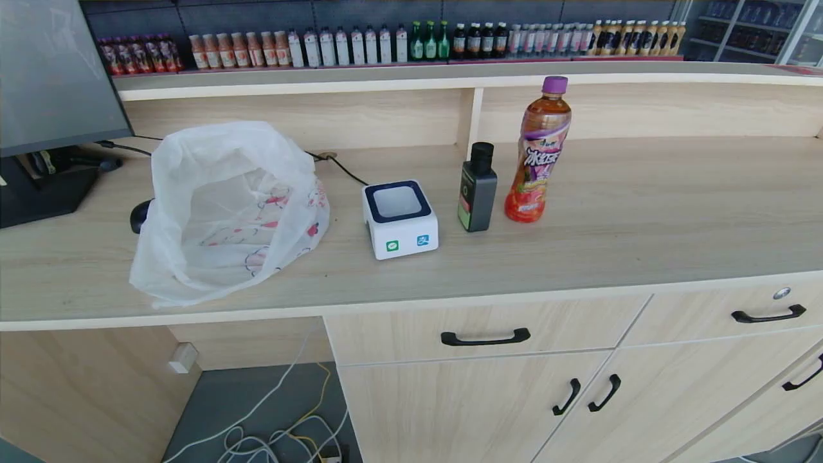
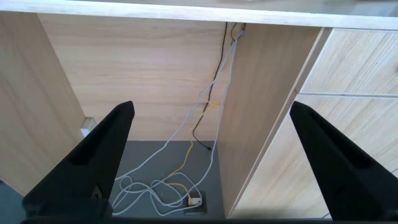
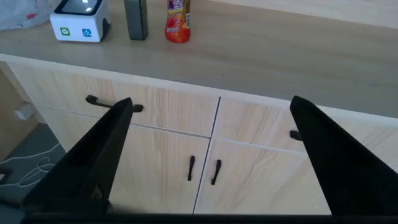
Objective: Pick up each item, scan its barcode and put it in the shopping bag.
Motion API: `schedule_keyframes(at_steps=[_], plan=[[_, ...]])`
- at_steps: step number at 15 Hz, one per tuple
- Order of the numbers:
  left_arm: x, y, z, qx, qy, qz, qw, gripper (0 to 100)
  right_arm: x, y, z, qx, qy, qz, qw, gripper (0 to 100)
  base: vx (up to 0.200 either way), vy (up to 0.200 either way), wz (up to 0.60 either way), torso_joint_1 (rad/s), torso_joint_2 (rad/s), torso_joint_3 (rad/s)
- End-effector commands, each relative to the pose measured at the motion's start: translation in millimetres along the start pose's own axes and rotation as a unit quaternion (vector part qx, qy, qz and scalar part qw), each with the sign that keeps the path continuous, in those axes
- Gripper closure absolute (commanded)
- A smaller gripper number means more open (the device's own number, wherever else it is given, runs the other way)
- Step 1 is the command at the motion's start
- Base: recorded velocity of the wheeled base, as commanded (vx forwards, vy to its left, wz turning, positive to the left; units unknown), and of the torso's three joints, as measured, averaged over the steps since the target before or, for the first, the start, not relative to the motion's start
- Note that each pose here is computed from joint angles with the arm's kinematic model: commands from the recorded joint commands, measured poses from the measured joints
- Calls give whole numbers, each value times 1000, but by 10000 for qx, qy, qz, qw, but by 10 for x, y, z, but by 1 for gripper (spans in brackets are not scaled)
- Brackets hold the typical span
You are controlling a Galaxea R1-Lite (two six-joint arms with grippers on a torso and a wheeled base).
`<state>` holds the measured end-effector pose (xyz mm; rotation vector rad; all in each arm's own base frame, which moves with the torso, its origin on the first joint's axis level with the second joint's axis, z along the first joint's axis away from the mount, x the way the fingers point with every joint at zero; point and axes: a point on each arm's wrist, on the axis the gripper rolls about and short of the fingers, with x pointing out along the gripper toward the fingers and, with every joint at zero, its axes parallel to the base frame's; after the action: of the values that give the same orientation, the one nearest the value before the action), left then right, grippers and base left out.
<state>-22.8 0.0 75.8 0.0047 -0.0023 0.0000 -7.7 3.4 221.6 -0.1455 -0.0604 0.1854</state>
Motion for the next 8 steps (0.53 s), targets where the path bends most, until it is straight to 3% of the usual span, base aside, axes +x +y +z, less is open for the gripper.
schedule_keyframes(at_steps=[1, 5, 8], plan=[[0, 0, 0, 0, -4, 0, 10000, 0, 197, -48, 142, 15, 162, 230, 9996, 0, 0, 0, 0, 0, 0, 0], [0, 0, 0, 0, -4, 0, 10000, 0, 332, -81, 299, -128, 138, 354, 9992, 0, 0, 0, 0, 0, 0, 0], [0, 0, 0, 0, -4, 0, 10000, 0, 556, -80, 429, -149, 167, 856, 9961, 0, 0, 0, 0, 0, 0, 0]])
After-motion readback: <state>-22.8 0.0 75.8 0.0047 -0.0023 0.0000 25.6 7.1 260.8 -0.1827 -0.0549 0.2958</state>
